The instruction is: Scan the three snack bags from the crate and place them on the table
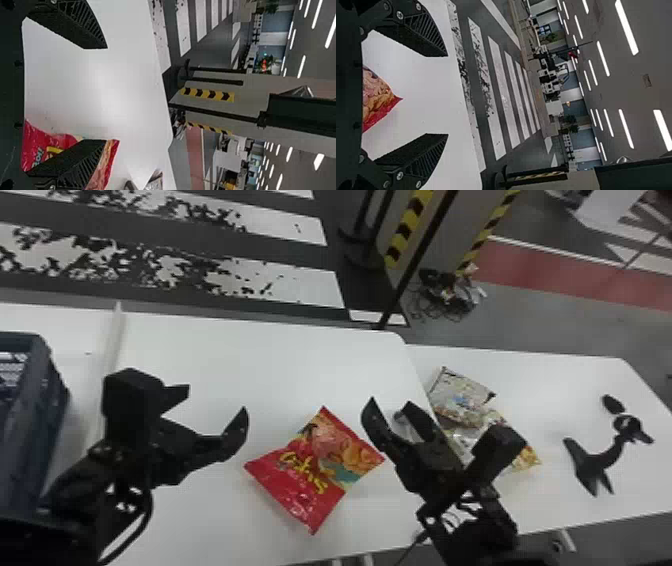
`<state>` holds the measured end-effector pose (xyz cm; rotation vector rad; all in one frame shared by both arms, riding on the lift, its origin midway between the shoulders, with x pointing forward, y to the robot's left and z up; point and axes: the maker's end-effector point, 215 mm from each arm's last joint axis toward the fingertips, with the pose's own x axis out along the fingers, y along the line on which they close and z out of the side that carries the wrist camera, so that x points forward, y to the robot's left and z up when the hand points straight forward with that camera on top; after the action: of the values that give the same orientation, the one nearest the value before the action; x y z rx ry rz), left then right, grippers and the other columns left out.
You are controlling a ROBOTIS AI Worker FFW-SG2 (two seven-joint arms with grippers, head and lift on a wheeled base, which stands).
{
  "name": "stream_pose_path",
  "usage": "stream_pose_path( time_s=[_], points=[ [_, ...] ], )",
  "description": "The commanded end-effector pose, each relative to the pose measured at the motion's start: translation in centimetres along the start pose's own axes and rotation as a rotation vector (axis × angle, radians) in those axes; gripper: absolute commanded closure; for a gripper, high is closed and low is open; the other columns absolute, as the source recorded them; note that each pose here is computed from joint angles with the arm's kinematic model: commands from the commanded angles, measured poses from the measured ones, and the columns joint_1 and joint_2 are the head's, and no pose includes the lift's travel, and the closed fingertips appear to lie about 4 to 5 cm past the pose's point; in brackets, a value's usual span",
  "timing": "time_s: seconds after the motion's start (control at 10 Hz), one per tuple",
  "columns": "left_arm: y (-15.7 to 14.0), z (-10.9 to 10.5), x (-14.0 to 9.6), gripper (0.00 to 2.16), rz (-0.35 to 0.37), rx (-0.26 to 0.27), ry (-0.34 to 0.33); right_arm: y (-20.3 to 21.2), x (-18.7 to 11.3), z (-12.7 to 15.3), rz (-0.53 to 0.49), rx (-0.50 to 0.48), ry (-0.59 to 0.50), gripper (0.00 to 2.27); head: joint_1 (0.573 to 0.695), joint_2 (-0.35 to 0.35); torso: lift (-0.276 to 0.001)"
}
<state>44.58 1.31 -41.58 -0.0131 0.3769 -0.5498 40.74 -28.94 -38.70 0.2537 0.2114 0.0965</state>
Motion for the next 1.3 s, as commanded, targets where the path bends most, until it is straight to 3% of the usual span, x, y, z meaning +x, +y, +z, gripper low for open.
stream_pose_path(
  time_s=[0.0,0.2,0.3,0.5,0.7,0.9,1.2],
  points=[
    [4.6,2.6,-2.9,0.03,0.091,-0.023,-0.089,0.0,-0.1,-0.3,0.001,0.001,0.006,0.19,0.695,-0.35,-0.062],
    [9.9,4.5,-6.5,0.03,0.188,-0.047,-0.166,0.1,-0.3,-0.7,0.006,0.002,0.015,0.19,0.695,-0.273,-0.062],
    [11.7,5.5,-8.3,0.03,0.232,-0.026,-0.214,0.2,-0.3,-0.9,0.009,0.004,0.02,0.19,0.695,-0.23,-0.062],
    [12.8,7.2,-11.7,0.03,0.276,-0.018,-0.298,0.4,-0.4,-1.6,0.013,0.011,0.033,0.19,0.695,-0.177,-0.062],
    [13.4,6.3,-13.5,0.03,0.331,-0.04,-0.286,0.6,-0.5,-2.7,0.015,-0.002,0.053,0.19,0.695,-0.134,-0.062],
    [13.9,5.3,-14.6,0.03,0.34,-0.073,-0.276,1.8,-0.2,-5.3,0.025,-0.111,0.108,0.19,0.695,-0.11,-0.062],
    [14.1,5.4,-14.7,0.03,0.338,-0.063,-0.272,4.1,-0.4,-6.4,0.065,-0.182,0.143,0.19,0.695,-0.068,-0.062]
  ],
)
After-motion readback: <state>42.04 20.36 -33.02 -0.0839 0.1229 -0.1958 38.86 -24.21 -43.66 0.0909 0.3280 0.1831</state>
